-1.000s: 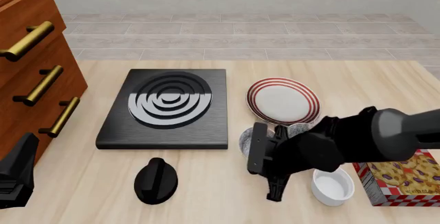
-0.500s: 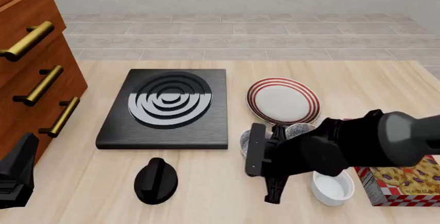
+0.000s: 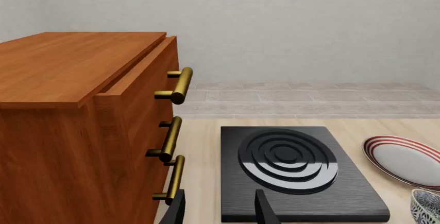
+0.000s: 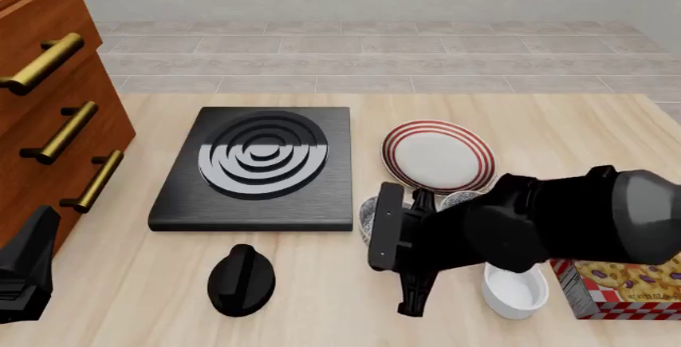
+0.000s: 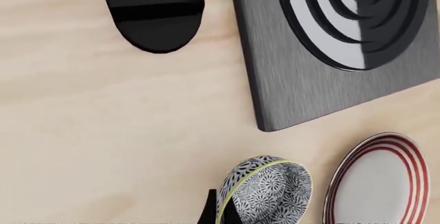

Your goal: Pick the akita bowl from table center and place it on the plate.

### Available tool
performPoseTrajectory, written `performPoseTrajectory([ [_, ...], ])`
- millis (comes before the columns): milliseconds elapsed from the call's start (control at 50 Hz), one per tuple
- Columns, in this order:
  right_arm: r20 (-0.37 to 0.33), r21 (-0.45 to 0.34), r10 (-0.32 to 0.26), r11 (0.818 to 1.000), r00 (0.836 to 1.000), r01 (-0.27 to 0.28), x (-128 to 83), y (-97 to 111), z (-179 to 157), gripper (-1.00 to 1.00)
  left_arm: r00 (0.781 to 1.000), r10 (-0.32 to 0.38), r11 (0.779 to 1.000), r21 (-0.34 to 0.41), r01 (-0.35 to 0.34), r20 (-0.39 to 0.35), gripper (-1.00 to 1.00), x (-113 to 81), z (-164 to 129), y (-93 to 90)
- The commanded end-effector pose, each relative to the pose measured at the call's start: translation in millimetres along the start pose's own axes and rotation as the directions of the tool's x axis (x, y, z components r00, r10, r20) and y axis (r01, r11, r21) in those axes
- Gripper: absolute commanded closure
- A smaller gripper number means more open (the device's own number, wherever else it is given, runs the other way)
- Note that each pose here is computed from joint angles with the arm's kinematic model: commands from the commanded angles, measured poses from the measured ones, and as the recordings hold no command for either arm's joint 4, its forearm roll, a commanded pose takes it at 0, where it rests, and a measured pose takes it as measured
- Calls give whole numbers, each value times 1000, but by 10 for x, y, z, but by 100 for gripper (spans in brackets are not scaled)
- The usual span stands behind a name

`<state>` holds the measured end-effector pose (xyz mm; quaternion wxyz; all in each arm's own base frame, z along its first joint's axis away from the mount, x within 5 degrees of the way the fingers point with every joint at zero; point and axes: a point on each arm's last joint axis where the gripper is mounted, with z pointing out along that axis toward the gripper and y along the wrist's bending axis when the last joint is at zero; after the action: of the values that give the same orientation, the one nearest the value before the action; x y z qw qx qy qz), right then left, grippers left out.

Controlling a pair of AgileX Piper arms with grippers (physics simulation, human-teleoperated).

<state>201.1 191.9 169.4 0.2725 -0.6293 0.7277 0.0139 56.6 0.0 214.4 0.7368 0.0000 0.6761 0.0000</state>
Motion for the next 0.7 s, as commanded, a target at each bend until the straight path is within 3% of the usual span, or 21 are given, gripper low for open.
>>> performPoseTrajectory([
  [20, 43, 43, 6, 999, 999, -8, -104, -121, -208, 100, 1000, 0, 1000, 0, 0, 0, -100, 0, 0, 0],
  [280, 81, 99, 75, 992, 994, -83, -169, -345, -385, 100, 1000, 0, 1000, 0, 0, 0, -100, 0, 0, 0],
  [340, 59, 157, 155, 974, 986, -162, -7, -652, -358, 100, 1000, 0, 1000, 0, 0, 0, -100, 0, 0, 0],
  [520, 131, 194, 210, 953, 969, -233, -129, -766, -509, 100, 1000, 0, 1000, 0, 0, 0, -100, 0, 0, 0],
  [580, 129, 258, 243, 928, 961, -269, 41, -996, -539, 100, 1000, 0, 1000, 0, 0, 0, -100, 0, 0, 0],
  [620, 164, 244, 296, 912, 941, -329, -70, -1015, -603, 100, 1000, 0, 1000, 0, 0, 0, -100, 0, 0, 0],
  [660, 177, 241, 310, 907, 934, -347, -102, -1021, -615, 100, 1000, 0, 1000, 0, 0, 0, -100, 0, 0, 0],
  [700, 195, 254, 360, 880, 912, -402, -82, -1130, -639, 100, 1000, 0, 1000, 0, 0, 0, -100, 0, 0, 0],
])
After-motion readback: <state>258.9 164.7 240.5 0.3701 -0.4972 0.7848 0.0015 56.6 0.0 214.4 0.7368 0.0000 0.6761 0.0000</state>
